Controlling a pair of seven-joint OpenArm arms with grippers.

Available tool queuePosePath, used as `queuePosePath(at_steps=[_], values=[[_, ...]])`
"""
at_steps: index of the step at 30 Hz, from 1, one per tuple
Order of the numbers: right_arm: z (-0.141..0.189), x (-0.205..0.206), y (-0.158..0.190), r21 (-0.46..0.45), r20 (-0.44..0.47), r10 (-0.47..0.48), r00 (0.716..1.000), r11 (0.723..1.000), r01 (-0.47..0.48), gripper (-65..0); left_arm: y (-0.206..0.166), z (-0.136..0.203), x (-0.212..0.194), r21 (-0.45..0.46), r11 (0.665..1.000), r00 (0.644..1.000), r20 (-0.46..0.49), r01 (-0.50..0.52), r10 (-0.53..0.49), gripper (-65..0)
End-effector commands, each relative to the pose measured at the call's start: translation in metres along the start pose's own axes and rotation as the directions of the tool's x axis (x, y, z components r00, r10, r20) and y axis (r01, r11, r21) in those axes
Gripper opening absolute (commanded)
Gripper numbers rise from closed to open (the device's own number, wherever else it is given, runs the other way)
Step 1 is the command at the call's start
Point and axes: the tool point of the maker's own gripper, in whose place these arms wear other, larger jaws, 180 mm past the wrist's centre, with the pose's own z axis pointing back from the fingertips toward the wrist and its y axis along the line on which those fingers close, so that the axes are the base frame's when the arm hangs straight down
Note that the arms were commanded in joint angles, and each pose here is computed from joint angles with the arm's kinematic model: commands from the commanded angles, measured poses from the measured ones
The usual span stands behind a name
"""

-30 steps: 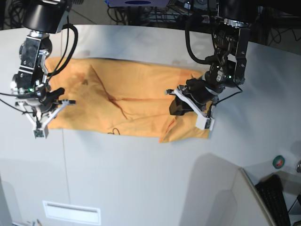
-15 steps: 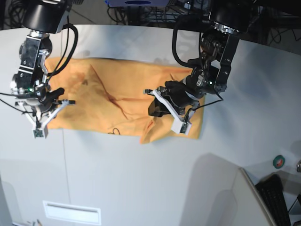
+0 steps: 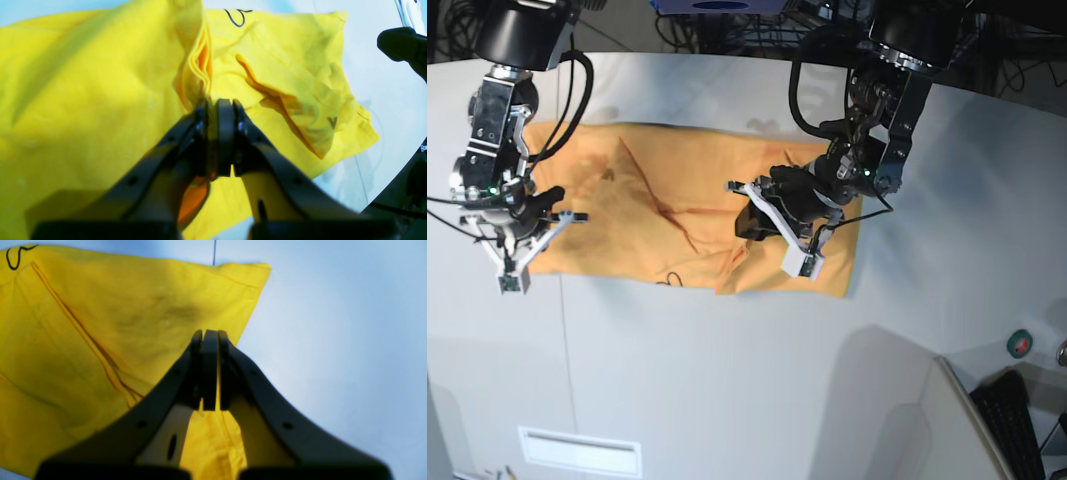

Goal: Layout the t-shirt on the table in an organized manner, then fold the t-shirt properly
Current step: 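Press the folded end down with the left gripper and release it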

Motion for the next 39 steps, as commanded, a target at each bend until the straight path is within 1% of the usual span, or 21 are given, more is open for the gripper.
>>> queuePosePath(at_steps=[1, 33, 36, 38, 39], values=[[0.002, 0.018, -0.003, -0.005, 0.050, 0.004, 0.999, 1.000, -0.004, -65.0, -0.003, -0.001, 0.013, -0.017, 1.000, 0.999, 0.039, -0.001, 0.002, -65.0], [0.002, 0.019, -0.003, -0.005, 0.053, 0.004, 0.999, 1.000, -0.003, -65.0, -0.001, -0.004, 0.016, -0.016, 1.000, 0.999, 0.034, 0.002, -0.002, -65.0], [0.002, 0.019, -0.003, -0.005, 0.053, 0.004, 0.999, 1.000, -0.003, -65.0, -0.002, -0.004, 0.016, -0.018, 1.000, 0.999, 0.035, 0.004, -0.003, -45.4], [0.002, 0.019, -0.003, -0.005, 0.053, 0.004, 0.999, 1.000, -0.003, -65.0, -0.008, -0.006, 0.012, -0.032, 0.999, 1.000, 0.022, 0.016, -0.016, -33.9], [0.002, 0.019, -0.003, -0.005, 0.053, 0.004, 0.999, 1.000, -0.003, -65.0, -0.013, -0.007, 0.009, -0.044, 0.999, 1.000, 0.011, 0.030, -0.029, -29.8]])
